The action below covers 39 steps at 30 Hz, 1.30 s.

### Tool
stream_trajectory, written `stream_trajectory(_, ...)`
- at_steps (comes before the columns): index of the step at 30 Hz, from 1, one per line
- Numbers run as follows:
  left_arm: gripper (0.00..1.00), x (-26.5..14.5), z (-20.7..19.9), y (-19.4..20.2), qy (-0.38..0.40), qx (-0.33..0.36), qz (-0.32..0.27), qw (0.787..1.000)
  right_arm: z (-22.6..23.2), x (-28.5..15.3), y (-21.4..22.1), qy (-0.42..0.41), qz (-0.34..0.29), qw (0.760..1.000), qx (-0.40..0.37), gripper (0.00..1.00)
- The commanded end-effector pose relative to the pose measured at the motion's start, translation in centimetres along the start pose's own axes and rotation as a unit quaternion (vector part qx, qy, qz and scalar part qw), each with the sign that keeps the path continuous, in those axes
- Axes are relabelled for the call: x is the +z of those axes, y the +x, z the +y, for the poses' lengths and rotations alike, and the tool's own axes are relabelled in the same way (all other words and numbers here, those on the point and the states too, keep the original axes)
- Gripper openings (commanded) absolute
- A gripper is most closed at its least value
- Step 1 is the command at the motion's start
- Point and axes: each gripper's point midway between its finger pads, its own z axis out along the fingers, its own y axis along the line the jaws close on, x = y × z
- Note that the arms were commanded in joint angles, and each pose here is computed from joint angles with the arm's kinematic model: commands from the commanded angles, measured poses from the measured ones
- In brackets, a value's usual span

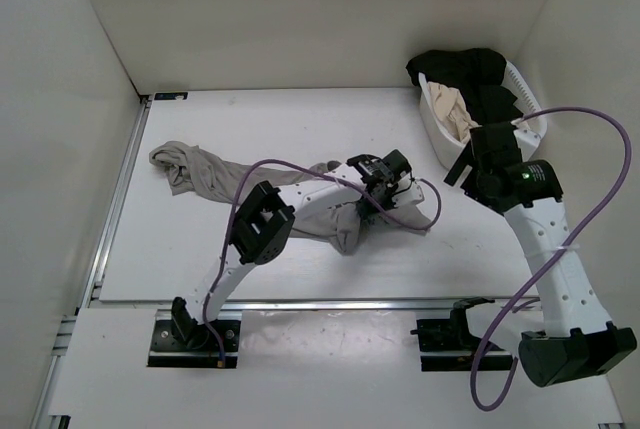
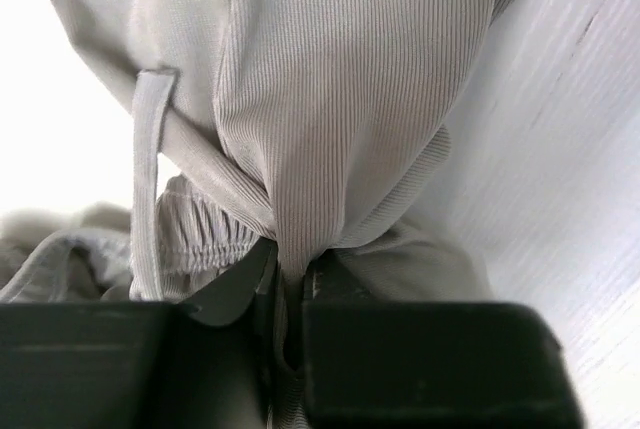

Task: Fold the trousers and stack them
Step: Flatten the trousers out

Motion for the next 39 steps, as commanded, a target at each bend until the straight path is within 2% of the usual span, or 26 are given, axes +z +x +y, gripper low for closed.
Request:
stream_trajectory(1, 0.14, -9.6, 2.6, -4.8, -0.059, -0.012, -0.108, 0.992, -0.1, 0.0, -0.5, -0.001, -0.018, 1.0, 0.017, 0.98)
stream_trajectory(2, 0.14, -10.9, 2.5, -4.7, -0.057, -0.012, -0.115, 0.992, 0.1, 0.7, 0.2, -0.001, -0.005, 1.0, 0.012, 0.98)
stream_trajectory(3, 0.14, -14.0, 2.7, -4.9, -0.068, -0.013, -0.14, 0.988, 0.8, 1.3, 0.4, -0.009, 0.001, 1.0, 0.008, 0.98)
stream_trajectory(5, 0.23, -17.0, 2.0, -4.4, -0.057, 0.001, -0.161, 0.985, 1.9, 2.4, 2.0, -0.026, 0.037, 0.999, 0.0, 0.98)
stream_trajectory(6, 0.26, -17.1, 1.4, -2.6, -0.046, -0.001, -0.148, 0.988, 2.7, 2.9, 2.2, -0.039, 0.043, 0.998, 0.002, 0.98)
stream_trajectory(7, 0.26, -21.0, 1.1, -2.2, -0.054, 0.006, -0.182, 0.982, 3.2, 3.6, 2.8, -0.045, 0.057, 0.997, 0.0, 0.98)
stream_trajectory(8, 0.26, -22.3, 1.0, -1.1, -0.051, 0.001, -0.192, 0.98, 3.7, 4.0, 3.4, -0.054, 0.069, 0.996, -0.001, 0.98)
stream_trajectory(10, 0.32, -23.5, 0.3, 2.8, -0.001, -0.006, -0.191, 0.982, 5.3, 5.0, 4.8, -0.087, 0.101, 0.991, -0.013, 0.98)
stream_trajectory(11, 0.38, -25.9, 0.2, 4.3, 0.002, -0.009, -0.21, 0.978, 6.0, 5.2, 5.2, -0.099, 0.113, 0.988, -0.014, 0.98)
stream_trajectory(12, 0.5, -26.3, -0.2, 5.8, 0.023, -0.01, -0.214, 0.977, 6.6, 5.4, 5.5, -0.113, 0.122, 0.986, -0.02, 0.98)
stream_trajectory(13, 0.91, -24.4, -0.3, 10.4, 0.035, -0.016, -0.161, 0.986, 7.5, 6.1, 5.9, -0.13, 0.132, 0.982, -0.032, 0.98)
stream_trajectory(15, 0.93, -24.4, -1.1, 15.0, 0.022, -0.011, -0.136, 0.99, 8.9, 6.4, 6.7, -0.159, 0.154, 0.975, -0.035, 0.98)
stream_trajectory(17, 0.93, -22.3, -2.4, 21.7, 0.006, -0.018, -0.064, 0.998, 10.9, 6.8, 7.2, -0.198, 0.166, 0.965, -0.041, 0.98)
stream_trajectory(18, 0.93, -22.0, -1.7, 23.6, -0.025, -0.025, -0.045, 0.998, 11.7, 7.0, 8.2, -0.211, 0.178, 0.96, -0.049, 0.98)
stream_trajectory(20, 1.0, -21.6, -1.2, 26.5, -0.055, -0.057, -0.038, 0.996, 14.3, 6.6, 8.9, -0.264, 0.186, 0.945, -0.057, 0.98)
stream_trajectory(23, 1.0, -21.9, -1.0, 26.3, -0.05, -0.081, -0.066, 0.993, 17.3, 6.2, 12.6, -0.29, 0.233, 0.921, -0.116, 0.98)
stream_trajectory(27, 1.0, -19.8, -1.6, 24.5, 0.002, -0.098, -0.087, 0.991, 20.3, 6.5, 16.0, -0.304, 0.266, 0.9, -0.164, 0.98)
stream_trajectory(31, 1.0, -17.8, -1.9, 21.4, 0.061, -0.089, -0.097, 0.989, 22.2, 9.0, 16.9, -0.285, 0.267, 0.903, -0.181, 0.98)
stream_trajectory(33, 1.0, -16.6, -3.4, 19.7, 0.102, -0.072, -0.103, 0.987, 23.1, 10.8, 17.3, -0.271, 0.274, 0.906, -0.178, 0.98)
stream_trajectory(35, 1.0, -15.6, -4.9, 19.7, 0.117, -0.046, -0.091, 0.988, 24.3, 11.5, 17.6, -0.279, 0.283, 0.901, -0.177, 0.93)
stream_trajectory(37, 1.0, -13.5, -7.6, 20.7, 0.139, -0.015, -0.064, 0.988, 25.4, 12.2, 18.3, -0.271, 0.294, 0.899, -0.179, 0.69)
stream_trajectory(38, 1.0, -12.8, -8.2, 21.3, 0.14, -0.008, -0.054, 0.989, 25.3, 12.9, 18.8, -0.257, 0.302, 0.901, -0.175, 0.55)
stream_trajectory(39, 1.0, -11.6, -9.1, 23.2, 0.14, -0.01, -0.024, 0.99, 24.8, 13.3, 18.6, -0.239, 0.298, 0.908, -0.172, 0.28)
